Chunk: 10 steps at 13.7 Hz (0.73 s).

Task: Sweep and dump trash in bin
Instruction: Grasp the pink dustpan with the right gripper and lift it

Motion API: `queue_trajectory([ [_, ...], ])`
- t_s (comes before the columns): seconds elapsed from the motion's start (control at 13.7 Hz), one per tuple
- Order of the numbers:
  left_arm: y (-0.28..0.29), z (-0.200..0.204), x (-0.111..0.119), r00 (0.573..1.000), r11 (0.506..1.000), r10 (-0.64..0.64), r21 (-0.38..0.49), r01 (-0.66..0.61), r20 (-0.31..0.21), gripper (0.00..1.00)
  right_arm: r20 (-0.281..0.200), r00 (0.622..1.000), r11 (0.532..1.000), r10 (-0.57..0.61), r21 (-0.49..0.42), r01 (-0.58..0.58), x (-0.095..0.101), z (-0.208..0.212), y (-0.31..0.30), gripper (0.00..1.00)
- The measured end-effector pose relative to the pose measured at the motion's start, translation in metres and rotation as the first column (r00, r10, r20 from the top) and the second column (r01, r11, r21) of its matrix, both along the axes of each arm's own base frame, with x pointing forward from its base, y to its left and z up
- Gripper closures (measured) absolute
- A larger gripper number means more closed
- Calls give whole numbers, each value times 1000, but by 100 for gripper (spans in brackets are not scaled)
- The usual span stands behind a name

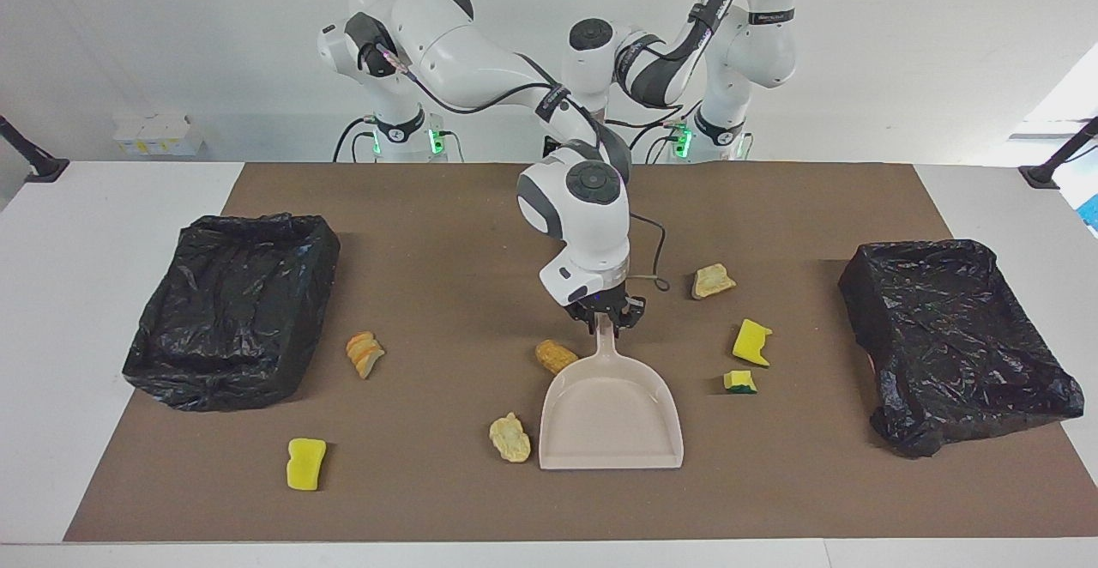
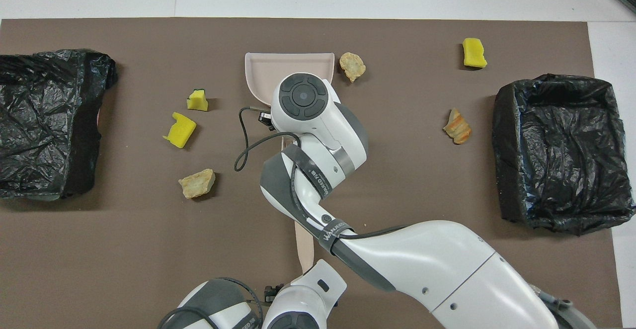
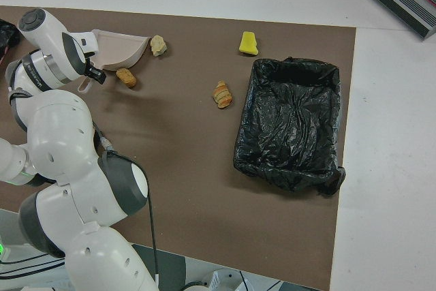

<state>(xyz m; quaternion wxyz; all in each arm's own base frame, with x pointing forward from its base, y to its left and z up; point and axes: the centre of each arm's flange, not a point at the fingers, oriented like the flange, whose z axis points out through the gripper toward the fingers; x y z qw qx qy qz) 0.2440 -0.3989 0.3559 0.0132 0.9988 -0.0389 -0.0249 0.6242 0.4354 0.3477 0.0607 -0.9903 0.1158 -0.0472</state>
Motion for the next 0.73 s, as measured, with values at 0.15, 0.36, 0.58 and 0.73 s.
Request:
queue_trajectory([
  [0.15,-1,-1,-2,1000,1000,-1,0,1,-3,2,9,1000,1000,29,-6,-29,2,2,-2,66],
  [0.36,-1,-2,-2,1000,1000,6,-2,-6,-13,3,36,998,998,58,-8,-58,9,29,-16,66],
  [0.58,-1,-4,-4,999,1000,17,-7,-17,-29,13,56,994,995,95,-23,-94,12,78,-39,67],
  [0.73,-1,-4,-5,999,1000,17,-6,-17,-31,22,63,985,987,160,-31,-158,11,108,-58,67],
])
